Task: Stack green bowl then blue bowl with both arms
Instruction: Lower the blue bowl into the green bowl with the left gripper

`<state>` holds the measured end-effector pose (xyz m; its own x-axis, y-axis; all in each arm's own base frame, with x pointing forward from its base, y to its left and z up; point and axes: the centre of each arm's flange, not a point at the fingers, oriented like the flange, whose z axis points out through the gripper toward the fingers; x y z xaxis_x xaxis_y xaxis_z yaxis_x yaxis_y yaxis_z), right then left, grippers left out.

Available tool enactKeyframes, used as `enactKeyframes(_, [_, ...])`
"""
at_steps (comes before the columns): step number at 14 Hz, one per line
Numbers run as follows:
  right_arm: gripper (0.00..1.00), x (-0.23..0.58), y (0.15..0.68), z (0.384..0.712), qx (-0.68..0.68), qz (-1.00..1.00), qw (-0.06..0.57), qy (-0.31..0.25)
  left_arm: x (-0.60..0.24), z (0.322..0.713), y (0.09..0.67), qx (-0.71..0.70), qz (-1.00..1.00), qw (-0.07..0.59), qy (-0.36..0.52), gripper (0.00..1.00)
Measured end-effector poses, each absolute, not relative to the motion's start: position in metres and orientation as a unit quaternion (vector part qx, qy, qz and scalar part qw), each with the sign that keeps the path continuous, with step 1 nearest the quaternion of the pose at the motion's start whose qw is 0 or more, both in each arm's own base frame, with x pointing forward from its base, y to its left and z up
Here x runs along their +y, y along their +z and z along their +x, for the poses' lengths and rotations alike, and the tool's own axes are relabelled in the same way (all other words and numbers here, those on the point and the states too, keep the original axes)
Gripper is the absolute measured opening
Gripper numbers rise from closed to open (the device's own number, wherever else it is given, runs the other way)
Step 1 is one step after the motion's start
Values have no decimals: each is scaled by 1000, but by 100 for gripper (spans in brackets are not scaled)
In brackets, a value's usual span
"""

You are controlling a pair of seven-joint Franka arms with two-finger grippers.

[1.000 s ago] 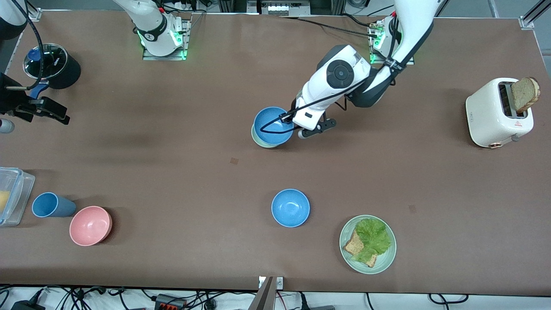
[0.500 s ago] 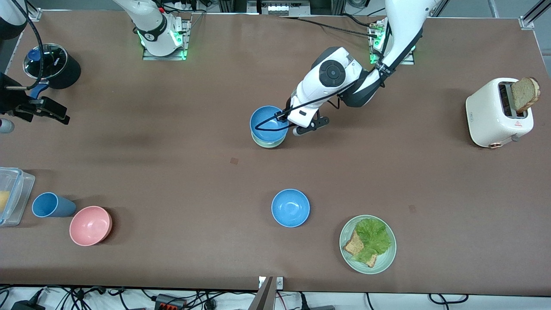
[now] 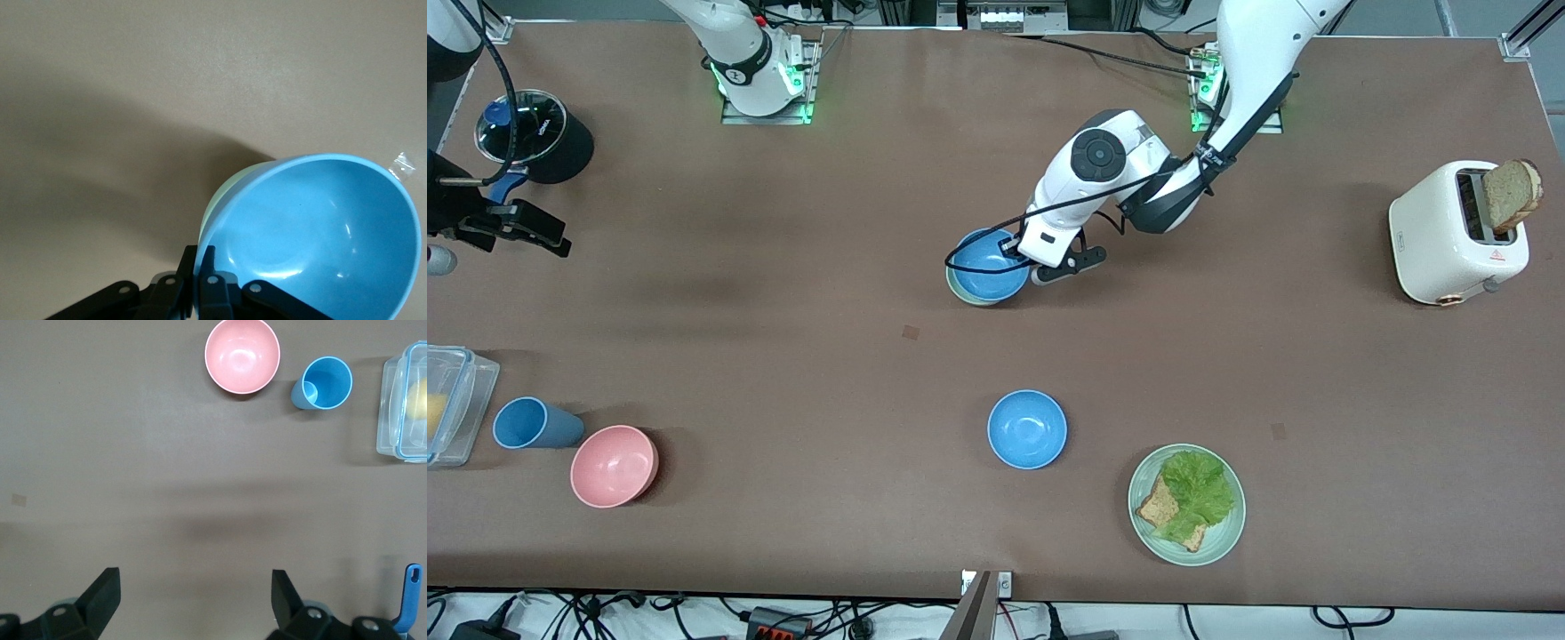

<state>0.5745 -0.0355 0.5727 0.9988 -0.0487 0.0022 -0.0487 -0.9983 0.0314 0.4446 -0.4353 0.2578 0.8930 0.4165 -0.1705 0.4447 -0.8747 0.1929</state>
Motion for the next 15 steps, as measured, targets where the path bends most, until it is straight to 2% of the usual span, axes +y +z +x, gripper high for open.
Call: enactKeyframes(15, [100, -36, 577, 574, 0, 1000, 16, 4, -451, 437, 258, 230, 964, 118, -63, 5])
